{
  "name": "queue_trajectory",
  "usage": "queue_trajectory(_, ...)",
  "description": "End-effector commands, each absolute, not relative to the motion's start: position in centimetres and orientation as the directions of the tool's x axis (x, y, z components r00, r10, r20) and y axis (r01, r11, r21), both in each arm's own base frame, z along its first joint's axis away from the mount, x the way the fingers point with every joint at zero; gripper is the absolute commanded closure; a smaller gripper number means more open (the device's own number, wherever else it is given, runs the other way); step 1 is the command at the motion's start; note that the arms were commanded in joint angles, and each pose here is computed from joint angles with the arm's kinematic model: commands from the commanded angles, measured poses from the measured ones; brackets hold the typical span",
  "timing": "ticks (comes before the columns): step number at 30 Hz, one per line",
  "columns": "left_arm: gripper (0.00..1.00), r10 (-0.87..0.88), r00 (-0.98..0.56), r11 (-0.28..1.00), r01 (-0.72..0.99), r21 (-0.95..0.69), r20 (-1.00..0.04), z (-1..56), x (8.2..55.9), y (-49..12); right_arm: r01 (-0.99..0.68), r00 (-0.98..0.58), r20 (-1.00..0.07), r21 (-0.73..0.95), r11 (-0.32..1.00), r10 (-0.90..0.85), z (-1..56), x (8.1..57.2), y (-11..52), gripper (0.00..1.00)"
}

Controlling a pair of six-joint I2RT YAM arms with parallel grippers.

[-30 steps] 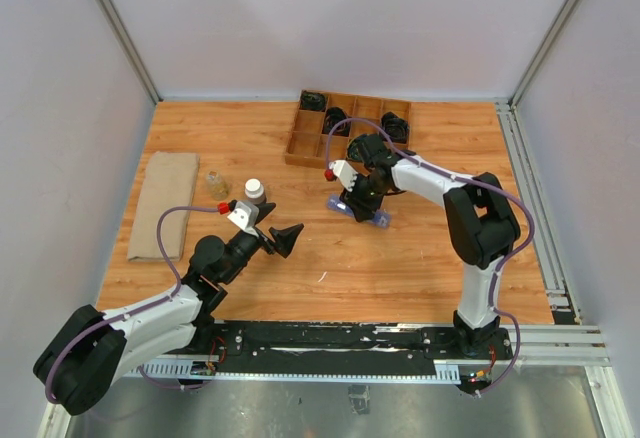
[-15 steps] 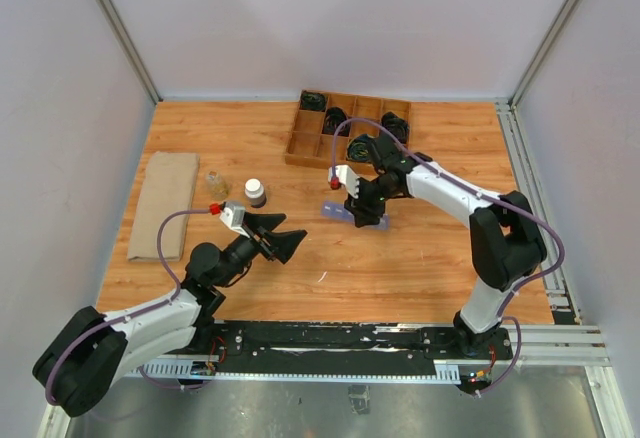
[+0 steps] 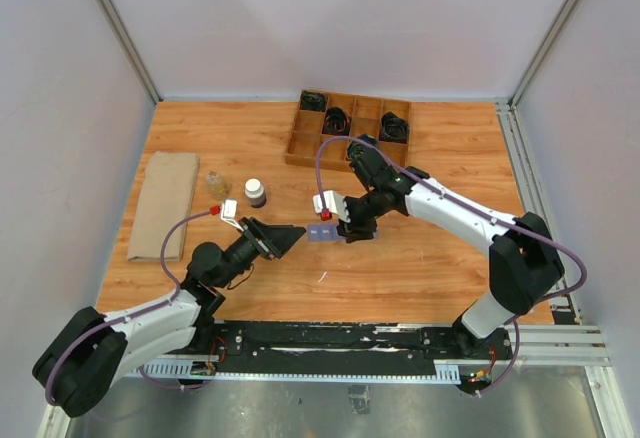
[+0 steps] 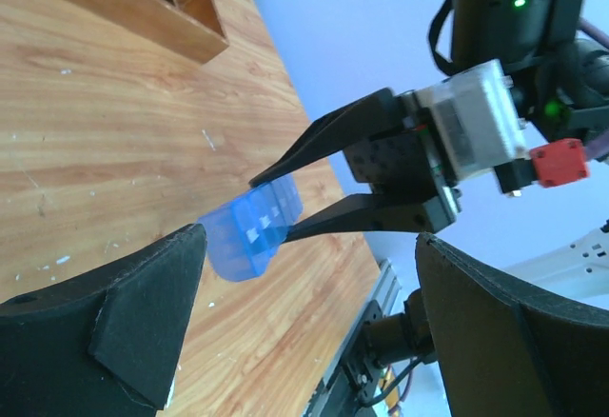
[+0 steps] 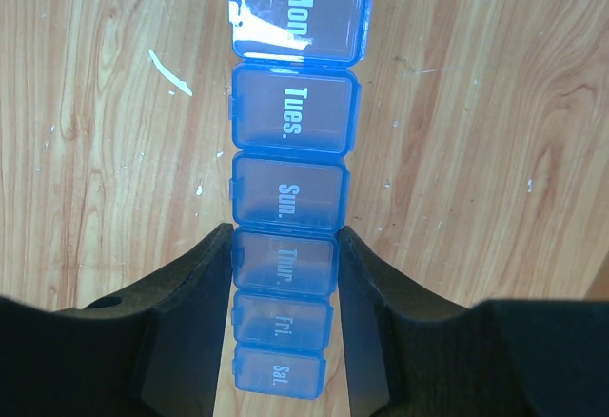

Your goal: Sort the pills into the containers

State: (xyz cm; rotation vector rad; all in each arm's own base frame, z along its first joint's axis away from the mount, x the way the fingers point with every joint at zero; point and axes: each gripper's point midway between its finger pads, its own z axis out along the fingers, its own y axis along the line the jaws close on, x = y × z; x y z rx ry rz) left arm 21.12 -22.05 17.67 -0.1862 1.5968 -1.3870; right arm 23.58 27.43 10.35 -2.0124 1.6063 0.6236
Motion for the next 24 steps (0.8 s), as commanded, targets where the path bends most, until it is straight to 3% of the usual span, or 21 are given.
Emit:
queue_trajectory(1, 0.06, -0.634, -0.568, 0.34, 0.404, -0.849, -0.524, 15.6, 20.5, -22.3, -0.967, 0.25, -0.632, -0.116, -0.229, -0.733, 11.3, 22.5, 27.4, 0.85)
queue_trajectory(13, 0.09, -0.581, -0.62, 0.343, 0.4, -0.85, -0.526, 15.3, 20.5, -24.3, -0.948, 0.311, -0.641, -0.16, -0.274, -0.702, 12.3, 21.2, 28.5, 0.85)
queue_trajectory(18, 0.18, -0.586, -0.631, 0.319, 0.396, -0.861, -0.508, 15.5, 20.3, -24.8, -0.944, 0.324, -0.644, -0.174, -0.279, -0.693, 12.4, 20.9, 28.9, 0.85)
queue_trajectory(24, 0.21, -0.573, -0.653, 0.296, 0.399, -0.868, -0.496, 15.7, 20.2, -26.1, -0.943, 0.327, -0.648, -0.181, -0.278, -0.688, 12.6, 20.8, 29.2, 0.85)
